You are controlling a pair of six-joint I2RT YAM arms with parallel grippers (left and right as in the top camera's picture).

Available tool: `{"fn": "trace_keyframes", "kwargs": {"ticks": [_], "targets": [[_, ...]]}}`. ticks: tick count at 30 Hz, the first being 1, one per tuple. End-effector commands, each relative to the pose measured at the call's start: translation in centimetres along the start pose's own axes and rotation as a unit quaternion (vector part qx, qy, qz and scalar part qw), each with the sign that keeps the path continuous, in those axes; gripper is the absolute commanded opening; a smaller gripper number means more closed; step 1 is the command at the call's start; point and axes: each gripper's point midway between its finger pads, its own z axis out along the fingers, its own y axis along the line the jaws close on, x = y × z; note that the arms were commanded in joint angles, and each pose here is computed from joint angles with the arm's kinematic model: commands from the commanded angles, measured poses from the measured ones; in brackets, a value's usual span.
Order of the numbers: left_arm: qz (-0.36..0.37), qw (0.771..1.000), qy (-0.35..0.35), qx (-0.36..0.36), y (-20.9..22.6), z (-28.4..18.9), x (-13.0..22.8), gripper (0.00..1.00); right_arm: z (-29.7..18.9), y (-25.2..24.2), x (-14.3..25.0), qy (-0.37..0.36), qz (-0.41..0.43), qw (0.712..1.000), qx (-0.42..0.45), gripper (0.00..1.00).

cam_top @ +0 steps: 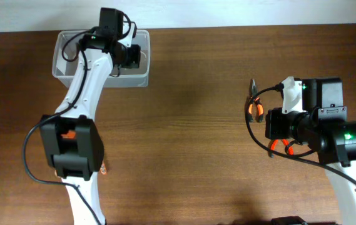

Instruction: Pack container

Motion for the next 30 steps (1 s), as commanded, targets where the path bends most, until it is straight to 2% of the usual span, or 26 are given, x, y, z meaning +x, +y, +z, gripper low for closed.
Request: {"fn": "trace_keyframes", "kwargs": {"ticks": [1,12,17,22,30], "targets": [[0.006,1.0,0.006,-0.018,0.7,0.3,0.1,0.02,-0.6,0.1,-0.5,-0.01,-0.01,1.0,0.003,0.04],[0.017,0.996,0.084,-0.011,-0.8,3.1,4.1,0.02,-0.6,0.2,-0.5,-0.01,-0.009,1.0,0.002,0.04],[0.031,0.995,0.092,-0.005,-2.4,3.7,4.6,0.02,-0.6,0.2,-0.4,-0.008,-0.009,1.0,0.002,0.04],[0.051,0.993,0.104,0.005,-4.8,3.7,5.4,0.02,-0.6,0.1,-0.4,-0.007,-0.009,1.0,0.003,0.04],[0.096,0.981,0.168,0.029,-10.0,2.9,9.2,0.02,-0.6,0.1,-0.4,-0.007,-0.009,1.0,0.003,0.04]]}}
